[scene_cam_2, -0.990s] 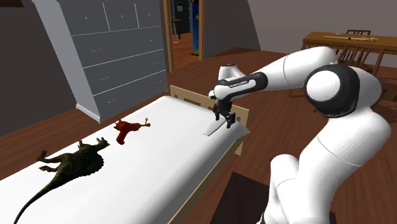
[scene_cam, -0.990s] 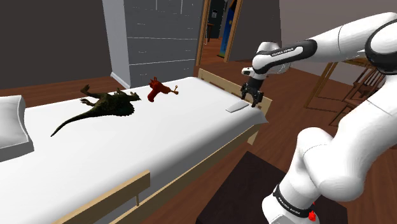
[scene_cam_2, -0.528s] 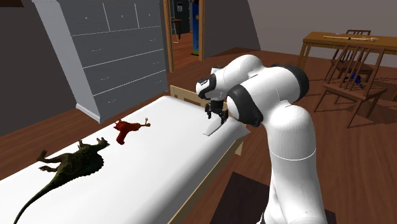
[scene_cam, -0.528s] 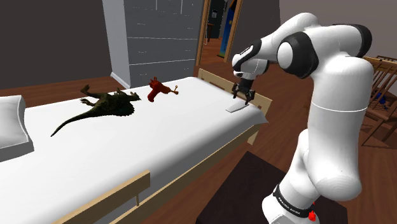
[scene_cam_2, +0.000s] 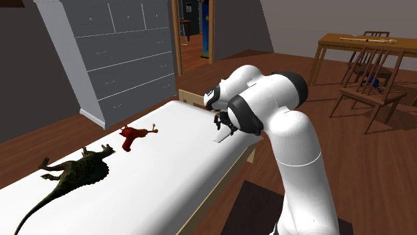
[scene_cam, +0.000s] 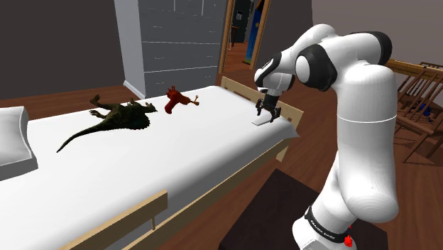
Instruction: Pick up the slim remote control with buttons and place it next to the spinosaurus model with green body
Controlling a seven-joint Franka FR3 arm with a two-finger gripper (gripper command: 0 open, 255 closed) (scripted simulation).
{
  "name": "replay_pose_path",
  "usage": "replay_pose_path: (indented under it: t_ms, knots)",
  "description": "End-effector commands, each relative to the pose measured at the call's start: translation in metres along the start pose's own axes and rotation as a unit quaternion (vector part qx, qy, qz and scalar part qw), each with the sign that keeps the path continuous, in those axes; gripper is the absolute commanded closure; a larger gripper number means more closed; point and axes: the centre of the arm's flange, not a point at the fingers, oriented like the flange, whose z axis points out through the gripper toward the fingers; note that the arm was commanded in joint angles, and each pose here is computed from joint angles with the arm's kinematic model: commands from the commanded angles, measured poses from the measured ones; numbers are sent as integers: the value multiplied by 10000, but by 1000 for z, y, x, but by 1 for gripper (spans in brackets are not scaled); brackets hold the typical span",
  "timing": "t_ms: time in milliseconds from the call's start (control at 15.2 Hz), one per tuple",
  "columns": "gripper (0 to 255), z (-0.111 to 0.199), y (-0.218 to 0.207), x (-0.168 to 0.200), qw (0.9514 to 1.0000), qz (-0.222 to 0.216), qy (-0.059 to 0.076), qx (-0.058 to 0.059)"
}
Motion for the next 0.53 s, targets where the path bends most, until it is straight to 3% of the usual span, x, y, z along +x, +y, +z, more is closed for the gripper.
replay_pose_path:
  t_ms: [0, 396, 462]
  knots:
    - [0, 4, 0, 0, 10000, 0, 0, -2]
    - [0, 4, 0, 0, 10000, 0, 0, -2]
    - [255, 4, 0, 0, 10000, 0, 0, -2]
